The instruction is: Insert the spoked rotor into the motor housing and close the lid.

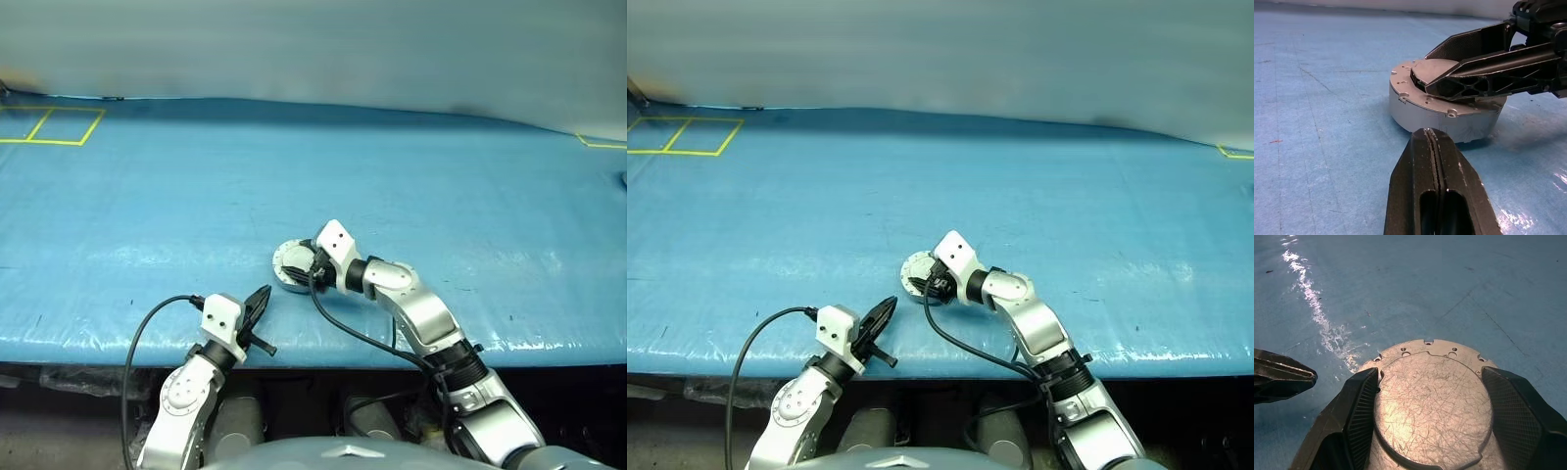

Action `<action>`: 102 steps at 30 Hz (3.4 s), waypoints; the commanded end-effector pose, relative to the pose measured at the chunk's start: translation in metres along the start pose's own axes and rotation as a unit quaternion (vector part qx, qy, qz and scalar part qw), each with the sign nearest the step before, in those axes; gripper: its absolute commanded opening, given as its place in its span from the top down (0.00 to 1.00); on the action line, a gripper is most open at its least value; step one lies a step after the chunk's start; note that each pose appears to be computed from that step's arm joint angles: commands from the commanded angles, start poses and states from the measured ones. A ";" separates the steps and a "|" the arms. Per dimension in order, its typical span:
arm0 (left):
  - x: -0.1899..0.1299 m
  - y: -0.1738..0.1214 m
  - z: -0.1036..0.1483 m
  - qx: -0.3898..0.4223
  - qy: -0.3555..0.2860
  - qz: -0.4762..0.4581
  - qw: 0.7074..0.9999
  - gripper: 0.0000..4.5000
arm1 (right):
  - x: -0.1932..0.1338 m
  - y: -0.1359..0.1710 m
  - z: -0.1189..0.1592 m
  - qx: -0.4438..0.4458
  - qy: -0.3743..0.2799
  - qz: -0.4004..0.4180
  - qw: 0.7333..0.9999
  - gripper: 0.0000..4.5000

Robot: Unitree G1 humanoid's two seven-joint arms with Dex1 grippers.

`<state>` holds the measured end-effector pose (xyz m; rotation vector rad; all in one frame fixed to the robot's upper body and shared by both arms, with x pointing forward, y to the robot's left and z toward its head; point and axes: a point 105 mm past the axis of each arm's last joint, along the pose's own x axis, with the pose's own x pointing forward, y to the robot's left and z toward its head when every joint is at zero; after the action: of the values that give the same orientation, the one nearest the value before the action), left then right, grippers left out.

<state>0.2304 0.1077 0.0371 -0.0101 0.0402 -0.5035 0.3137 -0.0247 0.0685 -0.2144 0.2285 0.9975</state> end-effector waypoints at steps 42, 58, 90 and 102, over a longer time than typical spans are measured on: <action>0.057 0.032 0.014 -0.239 0.151 0.030 0.959 1.00 | 0.007 0.009 -0.019 0.003 0.026 -0.003 1.000 0.33; 0.055 0.006 0.011 -0.225 0.179 -0.047 0.957 1.00 | 0.002 0.013 -0.018 0.034 0.017 -0.008 0.999 0.11; 0.060 0.008 0.017 -0.184 0.166 -0.062 0.967 1.00 | -0.046 0.015 0.004 0.478 -0.087 -0.097 0.868 0.01; 0.059 0.008 0.015 -0.186 0.164 -0.060 0.967 1.00 | -0.030 0.032 0.007 0.624 -0.105 -0.009 0.774 0.01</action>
<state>0.2923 0.0901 0.0625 -0.2960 0.4078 -0.5990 0.2723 -0.0714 0.0583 0.9147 0.6714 0.5471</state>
